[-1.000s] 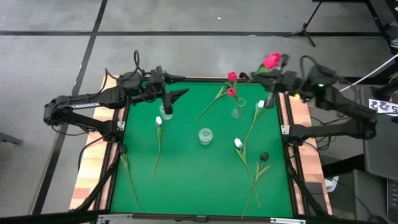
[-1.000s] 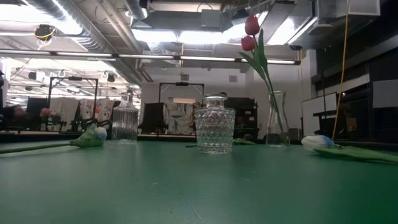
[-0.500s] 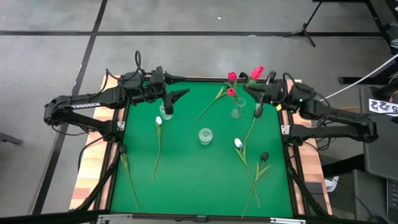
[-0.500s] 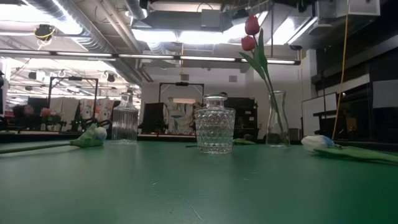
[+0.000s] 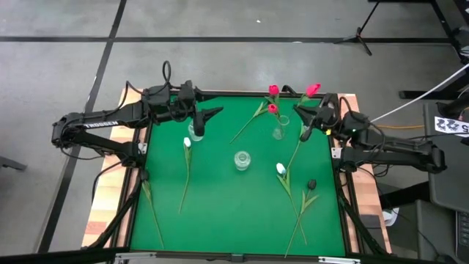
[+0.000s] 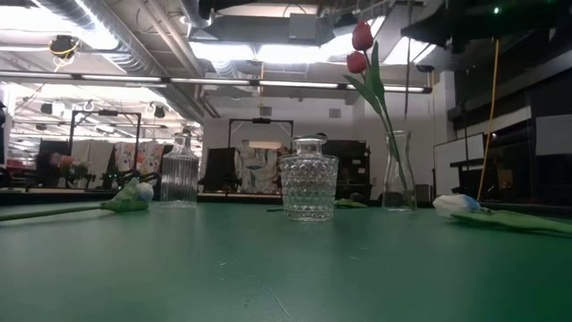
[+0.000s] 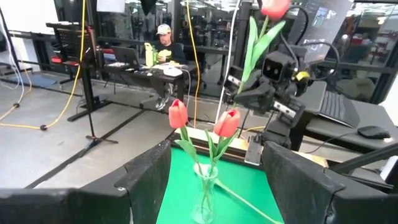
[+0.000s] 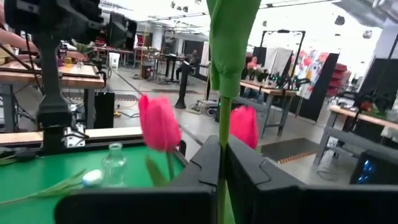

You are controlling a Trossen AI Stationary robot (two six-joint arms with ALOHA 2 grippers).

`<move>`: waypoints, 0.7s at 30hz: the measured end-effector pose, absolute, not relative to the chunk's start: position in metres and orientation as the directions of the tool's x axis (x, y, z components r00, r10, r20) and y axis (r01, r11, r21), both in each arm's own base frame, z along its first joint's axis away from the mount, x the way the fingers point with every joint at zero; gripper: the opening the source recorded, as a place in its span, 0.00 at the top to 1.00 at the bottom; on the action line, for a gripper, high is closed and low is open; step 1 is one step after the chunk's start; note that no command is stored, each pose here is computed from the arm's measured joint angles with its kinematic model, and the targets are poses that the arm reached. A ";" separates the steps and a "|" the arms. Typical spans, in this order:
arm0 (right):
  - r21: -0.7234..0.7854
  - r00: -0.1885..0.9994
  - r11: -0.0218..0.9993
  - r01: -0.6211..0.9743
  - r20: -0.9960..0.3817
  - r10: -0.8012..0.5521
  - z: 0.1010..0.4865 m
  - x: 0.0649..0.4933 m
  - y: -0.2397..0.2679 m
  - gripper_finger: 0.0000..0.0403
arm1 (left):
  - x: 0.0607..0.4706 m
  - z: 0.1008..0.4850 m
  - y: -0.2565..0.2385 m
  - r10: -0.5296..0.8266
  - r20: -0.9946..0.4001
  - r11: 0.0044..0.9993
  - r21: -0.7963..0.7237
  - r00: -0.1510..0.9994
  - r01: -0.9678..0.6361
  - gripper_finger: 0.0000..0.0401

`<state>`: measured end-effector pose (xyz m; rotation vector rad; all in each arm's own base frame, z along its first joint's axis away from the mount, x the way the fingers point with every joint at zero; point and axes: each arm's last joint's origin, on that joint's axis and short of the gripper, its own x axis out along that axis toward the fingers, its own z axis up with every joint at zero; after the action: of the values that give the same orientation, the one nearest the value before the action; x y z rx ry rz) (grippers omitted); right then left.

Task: Sort flowers into vase by color
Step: Put the red tulip into the right transparent vase

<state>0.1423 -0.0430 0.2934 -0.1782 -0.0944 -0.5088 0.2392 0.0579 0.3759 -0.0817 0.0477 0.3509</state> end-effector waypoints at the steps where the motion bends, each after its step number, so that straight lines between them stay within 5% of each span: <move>1: -0.132 0.867 0.858 0.496 0.132 -0.480 0.288 0.143 -0.043 0.96 | 0.239 0.376 0.058 0.342 -0.061 0.936 -0.072 0.938 -0.346 0.37; 7: -0.089 0.834 0.843 0.530 0.235 -0.500 0.274 0.141 -0.044 0.96 | 0.239 0.376 0.058 0.343 -0.061 0.935 -0.071 0.937 -0.347 0.37; 21: -0.054 0.831 0.834 0.548 0.152 -0.536 0.257 0.142 -0.063 0.96 | 0.242 0.373 0.059 0.343 -0.073 0.935 -0.070 0.937 -0.348 0.37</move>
<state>0.1419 -0.0629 0.2570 -0.0971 -0.1325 -0.5760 0.2418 0.0587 0.3734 -0.0819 0.0600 0.3532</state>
